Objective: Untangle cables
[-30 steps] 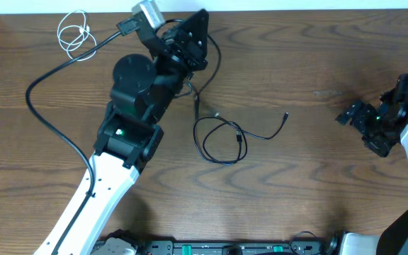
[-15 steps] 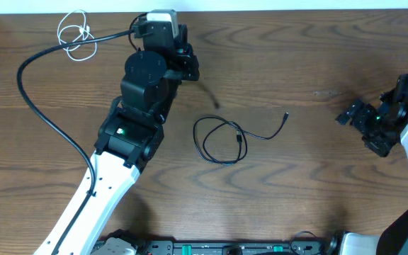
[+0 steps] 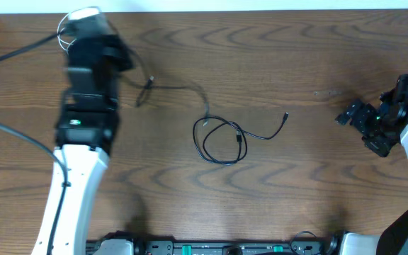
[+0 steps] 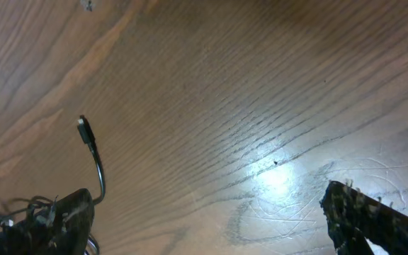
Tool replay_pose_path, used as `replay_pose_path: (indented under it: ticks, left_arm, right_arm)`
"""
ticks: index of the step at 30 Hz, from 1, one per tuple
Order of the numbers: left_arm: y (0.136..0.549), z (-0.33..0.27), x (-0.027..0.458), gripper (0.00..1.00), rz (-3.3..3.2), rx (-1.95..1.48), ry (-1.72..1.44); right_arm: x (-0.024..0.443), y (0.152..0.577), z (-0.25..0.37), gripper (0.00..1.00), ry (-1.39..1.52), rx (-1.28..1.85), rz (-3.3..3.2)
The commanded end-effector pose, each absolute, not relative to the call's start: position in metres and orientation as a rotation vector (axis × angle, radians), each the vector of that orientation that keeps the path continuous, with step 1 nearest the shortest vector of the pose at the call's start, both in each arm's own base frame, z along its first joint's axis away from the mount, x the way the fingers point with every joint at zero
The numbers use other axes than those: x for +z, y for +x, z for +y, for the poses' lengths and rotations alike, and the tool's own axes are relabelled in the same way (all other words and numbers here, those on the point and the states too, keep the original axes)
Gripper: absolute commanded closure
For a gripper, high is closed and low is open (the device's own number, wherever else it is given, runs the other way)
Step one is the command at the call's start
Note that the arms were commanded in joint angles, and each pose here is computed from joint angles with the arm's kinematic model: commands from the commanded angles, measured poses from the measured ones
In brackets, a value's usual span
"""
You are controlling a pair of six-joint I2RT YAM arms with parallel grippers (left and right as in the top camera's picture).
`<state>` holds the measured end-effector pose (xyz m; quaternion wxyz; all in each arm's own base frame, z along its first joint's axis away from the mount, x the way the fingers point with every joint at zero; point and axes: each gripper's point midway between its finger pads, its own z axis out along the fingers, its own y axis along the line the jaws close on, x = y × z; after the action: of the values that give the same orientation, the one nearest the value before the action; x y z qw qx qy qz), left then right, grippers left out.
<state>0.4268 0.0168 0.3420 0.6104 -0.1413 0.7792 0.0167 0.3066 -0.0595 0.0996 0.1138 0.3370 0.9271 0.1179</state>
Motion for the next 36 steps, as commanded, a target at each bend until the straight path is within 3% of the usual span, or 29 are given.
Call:
replay_pose_path:
  ticks: [1, 6, 14, 26, 30, 36]
  left_arm:
    - [0.423, 0.105, 0.338, 0.93, 1.768, 0.205, -0.512]
    - [0.401, 0.208, 0.297, 0.93, 1.775, 0.328, -0.811]
    - [0.387, 0.287, 0.243, 0.93, 1.813, 0.460, -0.964]
    - [0.378, 0.356, 0.343, 0.92, 1.393, 0.681, -0.784]
    - [0.389, 0.370, 0.298, 0.91, 1.477, 0.685, -0.814]
    - [0.400, 0.379, 0.187, 0.88, 1.764, 0.678, -0.884]
  right_arm:
    - [0.104, 0.307, -0.063, 0.01, 0.969, 0.328, 2.708]
    - [0.104, 0.307, -0.063, 0.01, 0.969, 0.329, 2.709]
    - [0.104, 0.307, -0.063, 0.01, 0.969, 0.329, 2.709]
    - [0.104, 0.307, -0.063, 0.01, 0.969, 0.329, 2.709]
    - [0.104, 0.307, -0.063, 0.01, 0.969, 0.329, 2.709]
    - [0.104, 0.307, -0.063, 0.01, 0.969, 0.329, 2.709]
